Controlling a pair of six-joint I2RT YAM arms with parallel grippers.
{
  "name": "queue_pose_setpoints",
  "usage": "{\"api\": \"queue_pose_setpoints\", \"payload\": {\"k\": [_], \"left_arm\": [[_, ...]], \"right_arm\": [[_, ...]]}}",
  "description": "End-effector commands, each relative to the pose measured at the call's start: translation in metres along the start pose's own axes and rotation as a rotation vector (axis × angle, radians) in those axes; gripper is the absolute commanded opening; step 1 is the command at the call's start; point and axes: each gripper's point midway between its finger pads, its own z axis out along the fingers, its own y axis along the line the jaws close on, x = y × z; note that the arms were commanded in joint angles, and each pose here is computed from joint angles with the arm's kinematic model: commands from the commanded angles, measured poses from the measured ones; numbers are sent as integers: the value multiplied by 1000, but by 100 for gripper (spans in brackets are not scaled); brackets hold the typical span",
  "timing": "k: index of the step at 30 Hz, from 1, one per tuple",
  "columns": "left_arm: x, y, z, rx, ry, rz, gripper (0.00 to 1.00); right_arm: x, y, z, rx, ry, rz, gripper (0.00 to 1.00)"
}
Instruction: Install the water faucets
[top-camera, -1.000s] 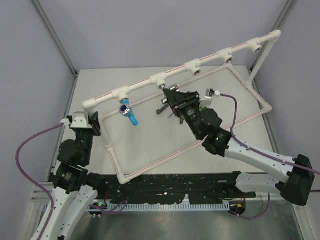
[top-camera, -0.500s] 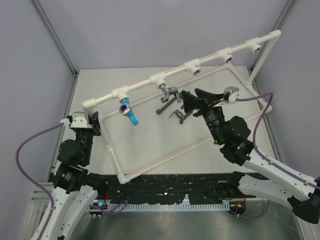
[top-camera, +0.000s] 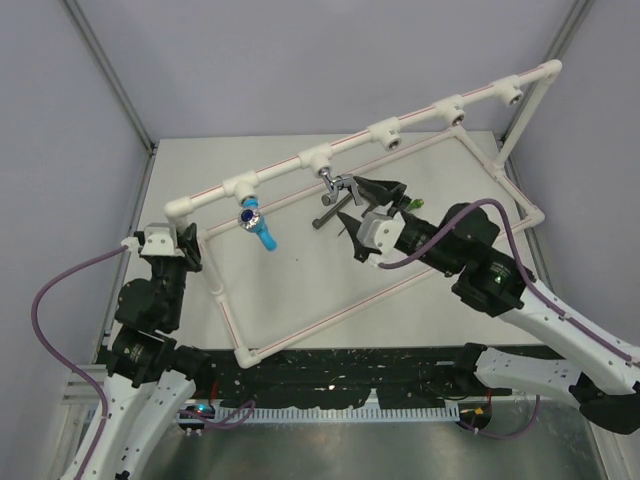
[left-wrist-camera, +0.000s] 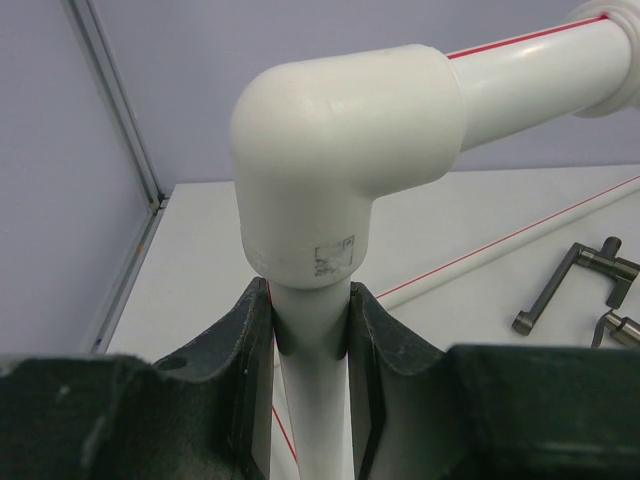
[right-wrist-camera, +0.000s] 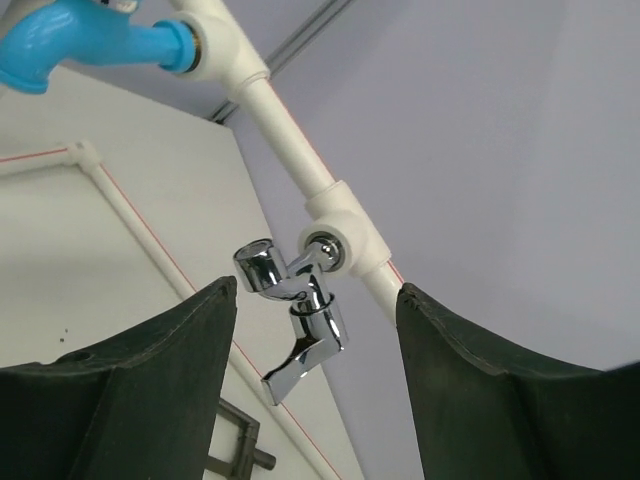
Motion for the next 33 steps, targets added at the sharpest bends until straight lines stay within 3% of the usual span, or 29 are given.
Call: {"api": "queue_pose_setpoints", "payload": {"k": [1, 4, 10, 19, 24, 27, 30, 33], "left_arm": [[22, -5, 0, 32, 73, 56, 0], [21, -5, 0, 31, 70, 55, 0], [21, -5, -1, 30, 69, 55, 0], [19, -6, -1, 40, 64, 50, 0], [19, -5, -1, 32, 61, 49, 0], [18, -5, -2, 32, 58, 48, 0], [19, -6, -2, 36, 58, 47, 0], [18, -6, -2, 36, 57, 45, 0]], "right_arm": [[4, 22, 9, -149, 32, -176, 69], [21, 28, 17, -141, 100, -215, 68], [35, 0, 32, 99, 116, -312, 65], [71, -4, 53, 229, 226, -291, 58], [68, 4, 64, 275, 170, 15, 43], [57, 1, 66, 320, 106, 206, 21], [41, -6, 65, 397, 7, 538, 5], [27, -5, 66, 449, -109, 951, 5]]}}
